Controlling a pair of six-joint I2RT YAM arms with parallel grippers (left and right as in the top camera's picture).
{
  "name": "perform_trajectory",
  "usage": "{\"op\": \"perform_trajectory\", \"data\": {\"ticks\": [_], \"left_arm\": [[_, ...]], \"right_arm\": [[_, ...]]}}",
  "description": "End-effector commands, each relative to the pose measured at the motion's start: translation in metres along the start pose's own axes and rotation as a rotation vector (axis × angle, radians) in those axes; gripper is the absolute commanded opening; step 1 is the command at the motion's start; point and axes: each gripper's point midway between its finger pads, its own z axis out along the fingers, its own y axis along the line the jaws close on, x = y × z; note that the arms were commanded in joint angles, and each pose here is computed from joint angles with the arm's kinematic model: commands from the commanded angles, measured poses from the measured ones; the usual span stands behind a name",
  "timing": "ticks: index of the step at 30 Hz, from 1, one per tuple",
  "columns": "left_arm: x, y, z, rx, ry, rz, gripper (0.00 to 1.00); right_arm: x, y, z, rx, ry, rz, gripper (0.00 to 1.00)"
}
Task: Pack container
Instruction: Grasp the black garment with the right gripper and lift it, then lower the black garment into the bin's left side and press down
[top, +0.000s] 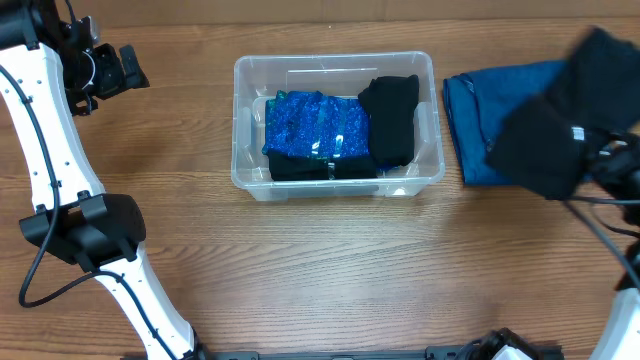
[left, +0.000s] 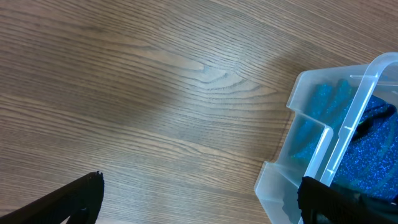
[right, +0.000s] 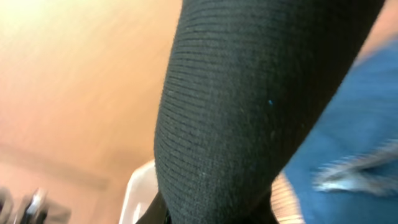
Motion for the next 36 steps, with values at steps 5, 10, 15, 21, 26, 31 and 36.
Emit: {"op": "perform_trajectory", "data": {"ticks": [5, 10, 15, 21, 26, 31, 36], "left_arm": [[0.000, -0.003, -0.002, 0.012, -0.004, -0.007, 1.00], [0.000, -0.003, -0.002, 0.012, -0.004, -0.007, 1.00], [0.000, -0.003, -0.002, 0.012, -0.004, -0.007, 1.00], [0.000, -0.003, -0.002, 0.012, -0.004, -0.007, 1.00], [0.000, -0.003, -0.002, 0.012, -0.004, -0.007, 1.00], [0.000, -0.003, -0.002, 0.012, -0.004, -0.007, 1.00], [0.000, -0.003, -0.002, 0.012, -0.004, -0.007, 1.00]], "right_arm": [[0.068, 0.151, 0.038, -0.513, 0.158, -0.527, 0.04], [0.116, 0.200, 0.079, -0.654, 0.231, -0.561, 0.04], [0.168, 0.218, 0.136, -0.703, 0.368, -0.377, 0.04], [0.185, 0.223, 0.178, -0.632, 0.396, -0.117, 0.04], [0.197, 0.214, 0.183, -0.565, 0.430, -0.079, 0.04], [0.215, 0.193, 0.196, -0.479, 0.485, -0.053, 0.04], [0.237, 0.178, 0.213, -0.462, 0.544, -0.039, 0.04]]}}
